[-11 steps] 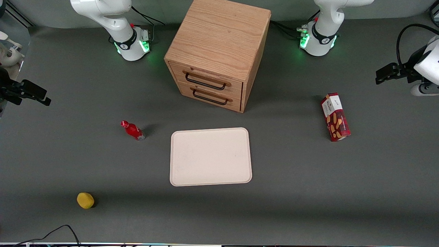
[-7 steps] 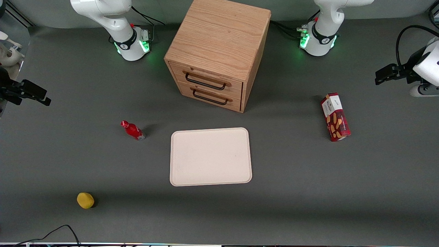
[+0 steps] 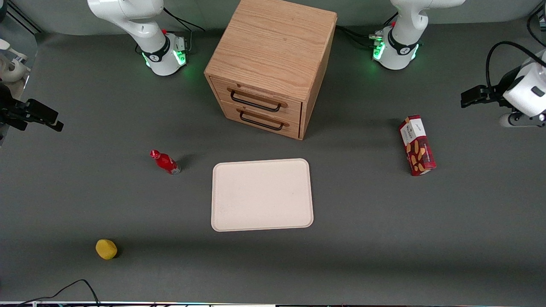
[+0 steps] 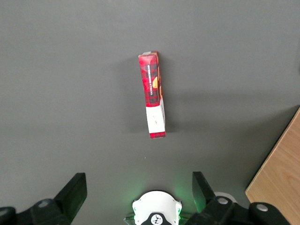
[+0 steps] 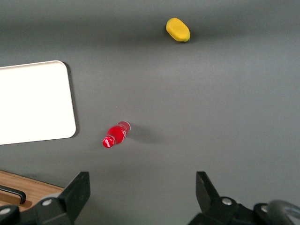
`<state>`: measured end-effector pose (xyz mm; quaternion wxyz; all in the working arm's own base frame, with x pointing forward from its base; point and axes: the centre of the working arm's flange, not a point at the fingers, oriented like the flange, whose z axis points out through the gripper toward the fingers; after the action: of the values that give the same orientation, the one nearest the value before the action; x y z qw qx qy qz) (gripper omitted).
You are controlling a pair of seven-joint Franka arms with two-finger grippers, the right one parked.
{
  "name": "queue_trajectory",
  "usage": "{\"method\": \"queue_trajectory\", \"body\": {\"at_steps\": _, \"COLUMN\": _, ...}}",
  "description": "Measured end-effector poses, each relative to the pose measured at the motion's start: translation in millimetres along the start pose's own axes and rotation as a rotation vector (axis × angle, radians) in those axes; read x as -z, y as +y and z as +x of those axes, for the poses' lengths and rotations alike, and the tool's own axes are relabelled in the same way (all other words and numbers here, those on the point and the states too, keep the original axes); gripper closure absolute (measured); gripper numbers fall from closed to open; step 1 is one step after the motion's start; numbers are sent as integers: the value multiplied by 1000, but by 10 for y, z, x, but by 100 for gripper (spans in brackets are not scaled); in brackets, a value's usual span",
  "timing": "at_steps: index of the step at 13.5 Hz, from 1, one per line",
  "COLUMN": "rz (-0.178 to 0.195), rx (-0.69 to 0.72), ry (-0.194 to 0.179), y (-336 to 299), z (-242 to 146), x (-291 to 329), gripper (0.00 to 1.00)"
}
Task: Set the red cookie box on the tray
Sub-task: 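Move the left gripper down toward the upright red shortbread box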
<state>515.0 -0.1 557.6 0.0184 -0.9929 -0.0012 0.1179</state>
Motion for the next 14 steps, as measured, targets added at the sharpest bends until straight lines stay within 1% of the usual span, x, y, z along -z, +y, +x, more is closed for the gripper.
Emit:
{"method": "queue_trajectory", "body": {"at_steps": 1, "rz": 0, "rx": -1, "ry": 0, "y": 1, "z": 26, "x": -133, "gripper": 0}}
{"method": "queue_trajectory", "body": {"at_steps": 3, "rz": -6, "rx": 13, "ry": 14, "y": -78, "z": 79, "x": -494, "gripper": 0}}
{"method": "queue_trajectory", "body": {"at_steps": 5, "rz": -18, "rx": 26, "ry": 38, "y": -235, "z": 123, "x": -957, "gripper": 0}}
{"method": "queue_trajectory", "body": {"at_steps": 6, "rz": -25, "rx": 33, "ry": 59, "y": -276, "z": 144, "x": -1200, "gripper": 0}}
{"method": "queue_trajectory", "body": {"at_steps": 7, "rz": -38, "rx": 40, "ry": 81, "y": -274, "z": 161, "x": -1440, "gripper": 0}}
{"method": "queue_trajectory", "body": {"at_steps": 8, "rz": -59, "rx": 48, "ry": 98, "y": -242, "z": 169, "x": -1673, "gripper": 0}}
{"method": "queue_trajectory", "body": {"at_steps": 9, "rz": -84, "rx": 61, "ry": 103, "y": -210, "z": 181, "x": -1883, "gripper": 0}}
{"method": "queue_trajectory", "body": {"at_steps": 10, "rz": -98, "rx": 70, "ry": 102, "y": -185, "z": 210, "x": -2064, "gripper": 0}}
{"method": "queue_trajectory", "body": {"at_steps": 11, "rz": -100, "rx": 74, "ry": 104, "y": -168, "z": 261, "x": -2206, "gripper": 0}}
{"method": "queue_trajectory", "body": {"at_steps": 14, "rz": -89, "rx": 78, "ry": 128, "y": -139, "z": 455, "x": -2569, "gripper": 0}}
